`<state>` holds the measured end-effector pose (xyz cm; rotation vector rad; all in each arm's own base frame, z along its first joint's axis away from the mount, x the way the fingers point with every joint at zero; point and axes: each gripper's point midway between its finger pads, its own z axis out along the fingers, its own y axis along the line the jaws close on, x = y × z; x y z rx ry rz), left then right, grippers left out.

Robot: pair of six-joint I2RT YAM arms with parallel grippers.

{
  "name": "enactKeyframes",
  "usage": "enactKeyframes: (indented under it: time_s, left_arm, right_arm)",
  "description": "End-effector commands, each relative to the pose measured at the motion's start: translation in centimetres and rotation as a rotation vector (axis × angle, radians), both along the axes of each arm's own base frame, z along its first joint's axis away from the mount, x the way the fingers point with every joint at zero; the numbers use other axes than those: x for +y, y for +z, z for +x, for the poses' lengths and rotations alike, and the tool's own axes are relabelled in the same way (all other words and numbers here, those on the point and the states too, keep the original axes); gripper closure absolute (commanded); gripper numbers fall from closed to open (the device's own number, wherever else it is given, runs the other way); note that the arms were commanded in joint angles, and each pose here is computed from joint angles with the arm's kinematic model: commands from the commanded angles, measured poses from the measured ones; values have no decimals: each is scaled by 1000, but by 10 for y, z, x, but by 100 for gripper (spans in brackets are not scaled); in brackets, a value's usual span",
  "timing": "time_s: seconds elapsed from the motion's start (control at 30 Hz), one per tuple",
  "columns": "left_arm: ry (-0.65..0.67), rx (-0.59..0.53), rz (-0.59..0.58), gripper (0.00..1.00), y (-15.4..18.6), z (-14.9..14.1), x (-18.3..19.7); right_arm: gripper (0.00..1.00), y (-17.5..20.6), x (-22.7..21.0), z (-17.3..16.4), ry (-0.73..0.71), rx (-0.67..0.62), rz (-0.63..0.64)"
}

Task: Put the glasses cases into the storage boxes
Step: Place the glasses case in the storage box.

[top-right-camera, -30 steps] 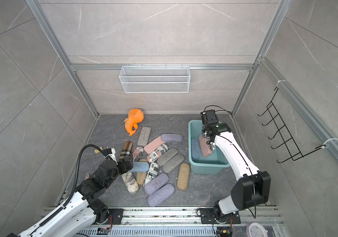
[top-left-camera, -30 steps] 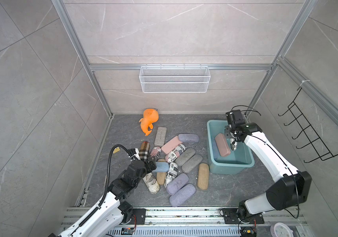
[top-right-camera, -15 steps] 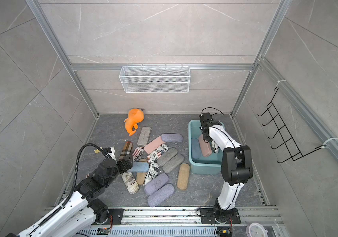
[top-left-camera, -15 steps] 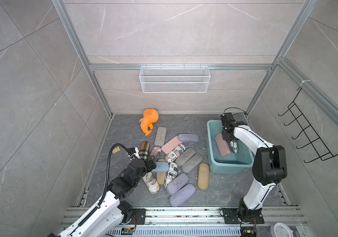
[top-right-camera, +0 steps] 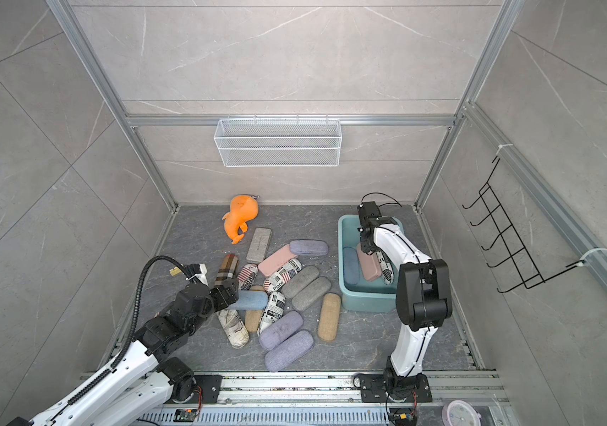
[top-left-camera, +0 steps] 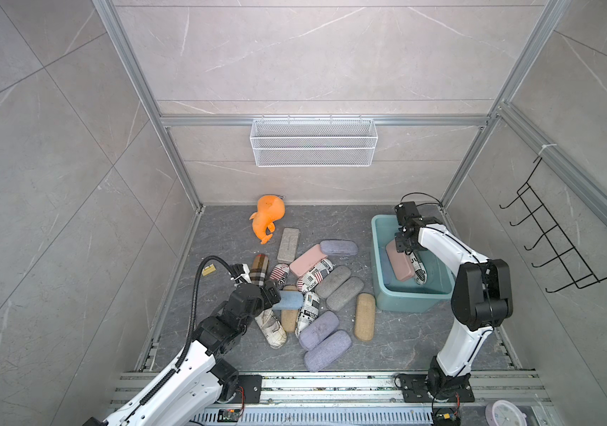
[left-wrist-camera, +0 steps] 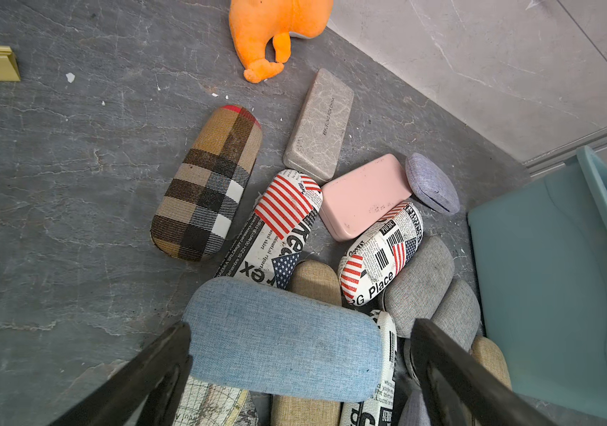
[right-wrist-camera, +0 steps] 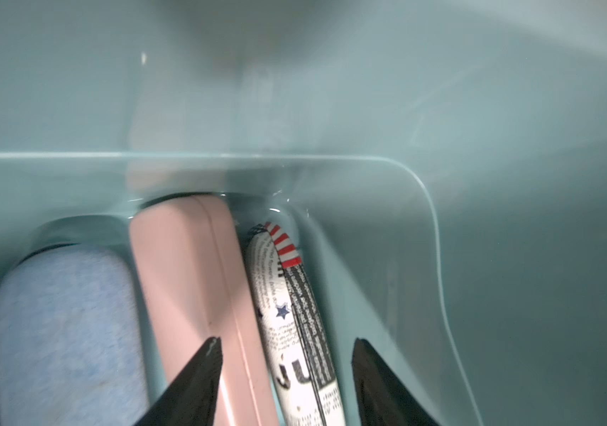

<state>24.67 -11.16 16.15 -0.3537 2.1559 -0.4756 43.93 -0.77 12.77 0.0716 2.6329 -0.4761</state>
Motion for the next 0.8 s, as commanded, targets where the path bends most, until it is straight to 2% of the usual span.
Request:
enactKeyframes:
  time_s: [0.0, 0.13, 0.27, 0.4, 0.53, 0.67, 0.77]
  left_arm:
    - [1, -27, 16, 4, 14, 4, 1]
    - [41, -21, 68, 4, 8, 11, 7]
    - [61, 11, 126, 3, -1, 20, 10]
    - [92, 69, 138, 3, -19, 29, 9]
    - [110, 153, 84, 5, -35, 32, 8]
    - [148, 156, 139, 6, -30, 36, 22]
    - [192, 163, 230, 6, -20, 48, 35]
  right_arm:
    - [40, 56, 18, -11, 6, -125, 119]
    - [40, 101, 54, -35, 78, -241, 215]
    - [39, 132, 103, -66, 217, -327, 294]
    - [38, 134, 145, -96, 349, -327, 384]
    - [38, 125, 156, -116, 324, -304, 467]
    - [32, 128, 155, -135, 330, -347, 536]
    - [29, 129, 161, -143, 363, -343, 585]
